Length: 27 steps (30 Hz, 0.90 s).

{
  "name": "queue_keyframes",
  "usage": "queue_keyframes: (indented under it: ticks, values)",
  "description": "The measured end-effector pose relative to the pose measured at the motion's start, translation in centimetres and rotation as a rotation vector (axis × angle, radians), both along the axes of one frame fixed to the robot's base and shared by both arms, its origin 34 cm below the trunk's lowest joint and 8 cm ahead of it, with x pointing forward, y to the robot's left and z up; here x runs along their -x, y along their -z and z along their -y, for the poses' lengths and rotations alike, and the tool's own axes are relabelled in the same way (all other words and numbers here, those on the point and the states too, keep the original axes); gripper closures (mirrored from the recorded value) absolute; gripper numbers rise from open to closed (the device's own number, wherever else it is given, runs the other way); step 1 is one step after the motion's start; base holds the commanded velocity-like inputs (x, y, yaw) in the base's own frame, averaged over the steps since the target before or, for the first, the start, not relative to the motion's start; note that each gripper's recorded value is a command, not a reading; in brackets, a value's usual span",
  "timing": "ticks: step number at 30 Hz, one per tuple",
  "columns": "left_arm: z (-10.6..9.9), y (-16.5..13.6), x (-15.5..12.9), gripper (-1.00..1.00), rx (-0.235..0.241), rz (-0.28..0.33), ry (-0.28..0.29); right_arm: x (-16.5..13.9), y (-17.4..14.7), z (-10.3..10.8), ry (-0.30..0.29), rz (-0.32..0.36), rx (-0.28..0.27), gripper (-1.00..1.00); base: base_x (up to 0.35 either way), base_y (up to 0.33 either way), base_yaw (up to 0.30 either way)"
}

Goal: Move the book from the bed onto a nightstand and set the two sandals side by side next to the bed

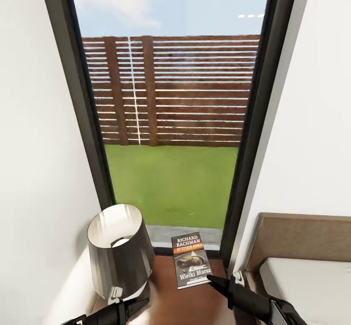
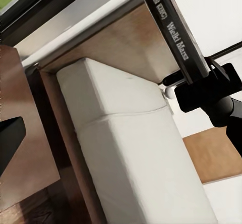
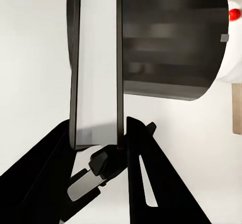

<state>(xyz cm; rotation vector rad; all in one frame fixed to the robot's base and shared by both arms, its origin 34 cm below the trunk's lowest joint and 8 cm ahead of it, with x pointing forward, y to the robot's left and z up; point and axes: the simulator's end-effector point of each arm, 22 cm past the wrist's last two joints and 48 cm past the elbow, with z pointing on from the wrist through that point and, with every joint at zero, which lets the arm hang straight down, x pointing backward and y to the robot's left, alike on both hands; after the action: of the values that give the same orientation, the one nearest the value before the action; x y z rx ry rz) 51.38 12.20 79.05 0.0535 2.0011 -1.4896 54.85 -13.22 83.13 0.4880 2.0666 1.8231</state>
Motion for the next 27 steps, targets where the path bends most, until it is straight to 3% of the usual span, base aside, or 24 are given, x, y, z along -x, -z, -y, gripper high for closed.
queue_keyframes:
  ticks: [5, 10, 27]
  values:
    - [0.1, 0.6, -0.1, -1.00, 0.001, 0.000, 0.001, 0.0, 0.7, -0.5, -0.002, -0.001, -0.003, 1.00, 0.000, 0.000, 0.000]
    - [0.1, 1.2, -0.1, -1.00, 0.002, 0.002, 0.003, 0.1, 1.0, -2.4, -0.012, 0.000, -0.031, 1.00, 0.000, 0.000, 0.000]
    - [1.1, 3.1, -0.2, -1.00, 0.022, 0.009, 0.017, 0.6, 4.0, -3.3, -0.024, -0.026, -0.039, 1.00, 0.000, 0.000, 0.000]
